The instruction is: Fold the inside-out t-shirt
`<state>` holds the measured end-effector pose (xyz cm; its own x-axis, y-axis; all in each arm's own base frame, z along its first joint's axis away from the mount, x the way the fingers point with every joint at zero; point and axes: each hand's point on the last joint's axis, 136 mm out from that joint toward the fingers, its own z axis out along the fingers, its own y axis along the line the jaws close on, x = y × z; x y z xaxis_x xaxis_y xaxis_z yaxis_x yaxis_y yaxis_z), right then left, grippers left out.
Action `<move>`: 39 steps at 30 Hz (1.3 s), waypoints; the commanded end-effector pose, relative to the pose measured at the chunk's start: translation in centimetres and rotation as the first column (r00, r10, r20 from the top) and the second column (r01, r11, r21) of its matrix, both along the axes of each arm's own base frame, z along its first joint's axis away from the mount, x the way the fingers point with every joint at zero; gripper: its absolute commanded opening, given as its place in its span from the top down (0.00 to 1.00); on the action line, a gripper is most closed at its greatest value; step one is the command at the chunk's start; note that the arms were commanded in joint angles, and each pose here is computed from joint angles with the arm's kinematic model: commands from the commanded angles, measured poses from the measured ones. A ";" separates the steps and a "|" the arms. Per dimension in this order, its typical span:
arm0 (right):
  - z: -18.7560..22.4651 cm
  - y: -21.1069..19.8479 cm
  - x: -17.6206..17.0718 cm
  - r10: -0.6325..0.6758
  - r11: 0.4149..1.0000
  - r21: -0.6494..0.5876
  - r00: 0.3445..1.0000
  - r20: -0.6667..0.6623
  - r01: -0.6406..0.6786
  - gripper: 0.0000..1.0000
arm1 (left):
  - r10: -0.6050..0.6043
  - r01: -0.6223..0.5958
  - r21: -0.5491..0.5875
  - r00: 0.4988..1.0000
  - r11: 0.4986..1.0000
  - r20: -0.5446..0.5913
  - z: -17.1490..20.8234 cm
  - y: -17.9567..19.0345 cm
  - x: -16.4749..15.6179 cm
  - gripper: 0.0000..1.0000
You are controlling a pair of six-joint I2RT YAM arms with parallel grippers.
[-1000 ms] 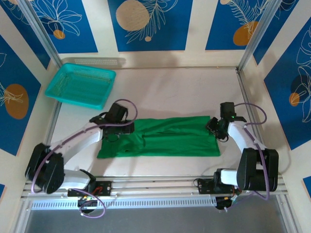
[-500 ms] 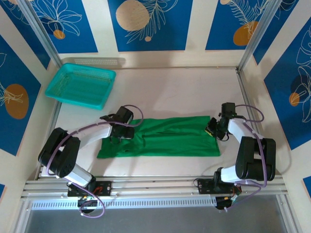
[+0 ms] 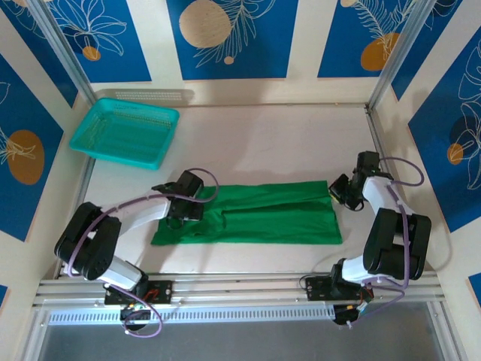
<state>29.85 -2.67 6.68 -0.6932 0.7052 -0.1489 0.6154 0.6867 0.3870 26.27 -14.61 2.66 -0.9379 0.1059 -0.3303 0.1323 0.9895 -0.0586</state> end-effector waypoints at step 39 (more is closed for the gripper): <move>-3.2 5.8 0.0 0.030 0.999 0.037 0.999 0.024 -0.031 0.61 | -0.166 0.103 -0.318 0.970 0.942 -0.177 -1.5 -4.6 -4.5 0.41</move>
<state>27.23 4.60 2.58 -0.7239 0.6878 -0.0533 0.6107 0.6748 0.4144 24.45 -18.61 2.57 -0.9291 0.1883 -0.3183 0.2869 0.9101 -0.2990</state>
